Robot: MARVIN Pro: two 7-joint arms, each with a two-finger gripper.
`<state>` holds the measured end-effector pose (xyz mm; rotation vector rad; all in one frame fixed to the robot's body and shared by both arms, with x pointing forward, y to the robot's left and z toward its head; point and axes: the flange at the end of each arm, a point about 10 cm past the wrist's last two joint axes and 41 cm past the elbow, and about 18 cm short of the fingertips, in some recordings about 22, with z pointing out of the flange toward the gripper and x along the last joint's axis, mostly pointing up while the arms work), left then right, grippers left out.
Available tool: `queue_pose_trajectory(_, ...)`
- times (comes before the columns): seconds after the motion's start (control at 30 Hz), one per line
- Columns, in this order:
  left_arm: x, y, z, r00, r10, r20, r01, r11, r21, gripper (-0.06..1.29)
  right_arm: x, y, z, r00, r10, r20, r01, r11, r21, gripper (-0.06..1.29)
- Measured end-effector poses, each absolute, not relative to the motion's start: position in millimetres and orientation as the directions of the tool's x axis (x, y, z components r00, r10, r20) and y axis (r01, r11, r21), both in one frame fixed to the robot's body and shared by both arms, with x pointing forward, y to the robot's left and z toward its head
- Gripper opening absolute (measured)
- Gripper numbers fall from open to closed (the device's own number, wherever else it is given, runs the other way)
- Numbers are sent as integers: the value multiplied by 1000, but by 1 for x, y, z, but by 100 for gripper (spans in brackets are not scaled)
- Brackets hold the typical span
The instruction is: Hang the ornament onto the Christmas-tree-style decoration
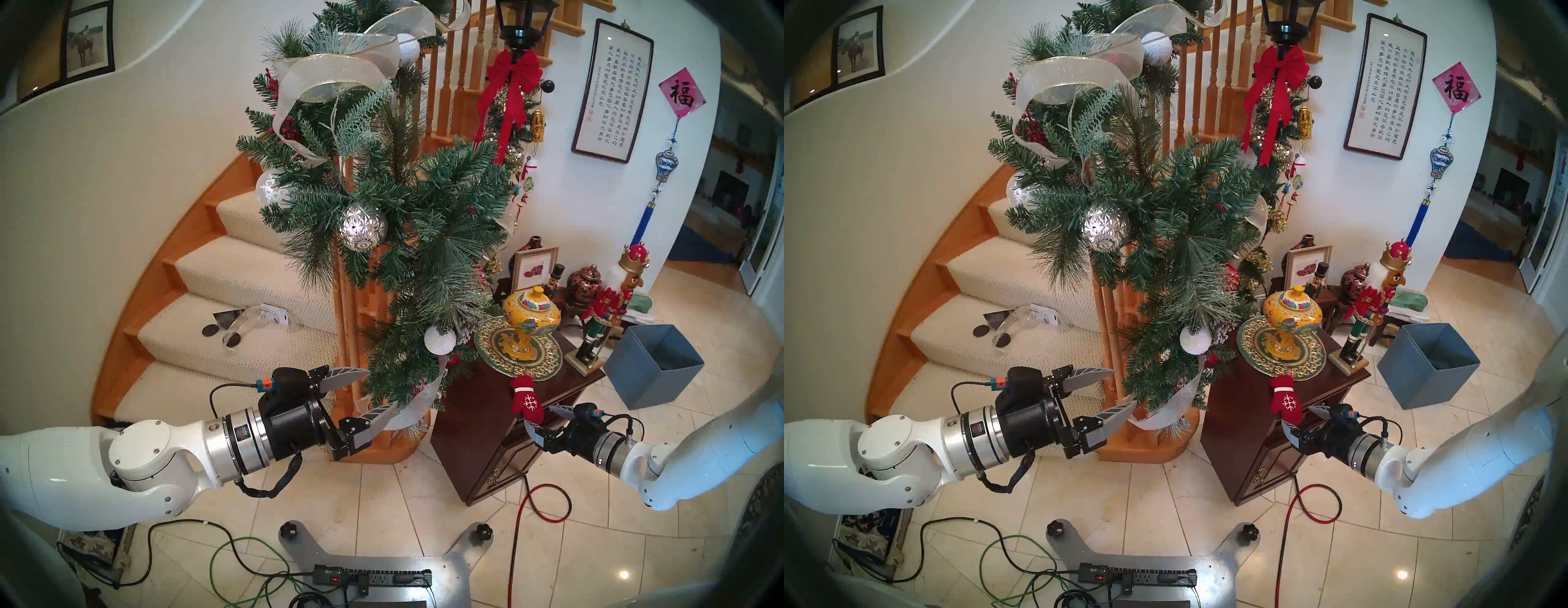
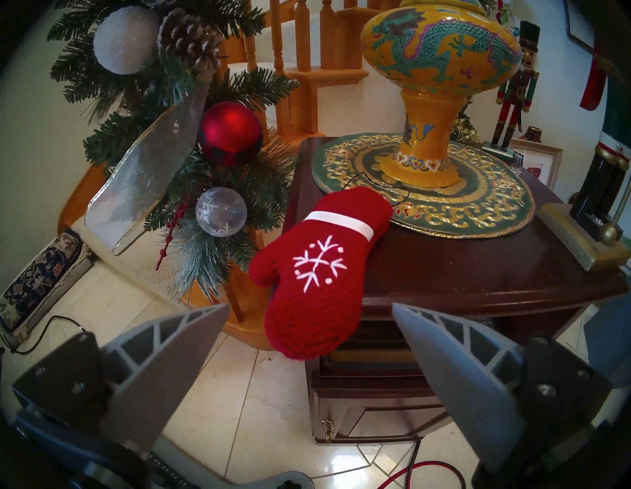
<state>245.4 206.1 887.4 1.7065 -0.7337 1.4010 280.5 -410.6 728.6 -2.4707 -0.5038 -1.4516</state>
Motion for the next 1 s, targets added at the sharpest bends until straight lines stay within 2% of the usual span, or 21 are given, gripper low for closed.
queue_pose_trajectory(1.0,245,206,887,221,48,974,-828,-518,214,123,293,-413,718,501,184,846,379,-925,-23,124)
